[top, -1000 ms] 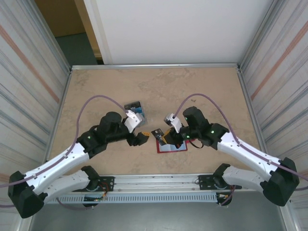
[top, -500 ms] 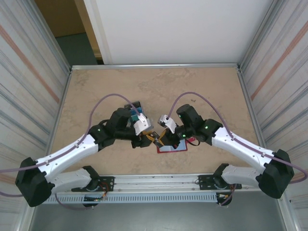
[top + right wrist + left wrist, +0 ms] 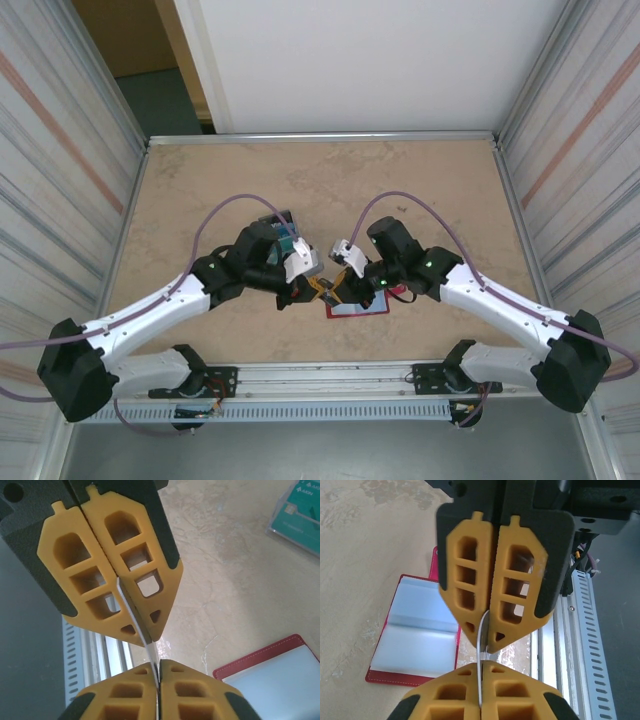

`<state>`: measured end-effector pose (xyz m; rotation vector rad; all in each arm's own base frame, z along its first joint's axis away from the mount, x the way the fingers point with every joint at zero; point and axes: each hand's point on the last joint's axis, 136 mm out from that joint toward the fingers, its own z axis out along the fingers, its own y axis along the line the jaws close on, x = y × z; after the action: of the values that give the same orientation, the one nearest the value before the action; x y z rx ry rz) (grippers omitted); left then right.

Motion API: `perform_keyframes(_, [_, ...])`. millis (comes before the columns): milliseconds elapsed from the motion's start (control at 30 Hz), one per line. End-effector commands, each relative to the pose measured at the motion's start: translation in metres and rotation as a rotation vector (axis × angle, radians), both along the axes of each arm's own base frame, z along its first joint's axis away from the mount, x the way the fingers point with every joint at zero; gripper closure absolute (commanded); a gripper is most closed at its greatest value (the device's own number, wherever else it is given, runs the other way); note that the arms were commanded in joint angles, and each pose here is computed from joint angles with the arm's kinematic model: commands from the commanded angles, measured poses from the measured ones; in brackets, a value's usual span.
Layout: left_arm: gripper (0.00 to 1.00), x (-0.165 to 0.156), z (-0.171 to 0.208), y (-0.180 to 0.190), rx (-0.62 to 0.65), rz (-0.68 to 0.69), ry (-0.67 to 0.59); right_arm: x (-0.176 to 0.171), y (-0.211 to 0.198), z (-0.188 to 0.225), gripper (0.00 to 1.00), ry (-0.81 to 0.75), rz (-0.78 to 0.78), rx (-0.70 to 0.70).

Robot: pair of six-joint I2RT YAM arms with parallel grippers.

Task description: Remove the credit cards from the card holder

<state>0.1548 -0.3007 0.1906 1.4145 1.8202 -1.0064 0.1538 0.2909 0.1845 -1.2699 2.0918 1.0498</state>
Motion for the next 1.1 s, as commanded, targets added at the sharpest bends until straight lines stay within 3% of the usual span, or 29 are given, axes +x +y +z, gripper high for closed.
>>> perform_keyframes(0, [1.00, 0.007, 0.020, -0.002, -0.047, 0.035, -0.050, 0.012, 0.002, 0.018, 0.74, -0.020, -0.042, 0.086])
perform_keyframes(33, [1.00, 0.008, 0.021, 0.000, -0.049, 0.054, -0.059, 0.015, 0.001, 0.019, 0.63, -0.011, -0.061, 0.098])
perform_keyframes(167, [1.00, 0.017, 0.026, 0.011, -0.069, 0.158, -0.092, 0.031, -0.010, 0.030, 0.43, 0.009, -0.148, 0.171])
perform_keyframes(400, [1.00, 0.040, 0.039, 0.033, -0.165, 0.404, -0.101, 0.064, -0.035, 0.047, 0.22, -0.015, -0.394, 0.263])
perform_keyframes(667, [1.00, 0.057, 0.061, 0.053, -0.428, 0.633, -0.045, 0.098, -0.053, 0.068, 0.16, 0.123, -0.633, 0.501])
perform_keyframes(833, [1.00, 0.057, 0.068, 0.053, -0.522, 0.654, 0.012, 0.109, -0.035, 0.069, 0.17, 0.249, -0.623, 0.628])
perform_keyframes(1067, [1.00, 0.061, 0.070, 0.060, -0.649, 0.720, 0.096, 0.101, 0.010, 0.079, 0.21, 0.273, -0.450, 0.694])
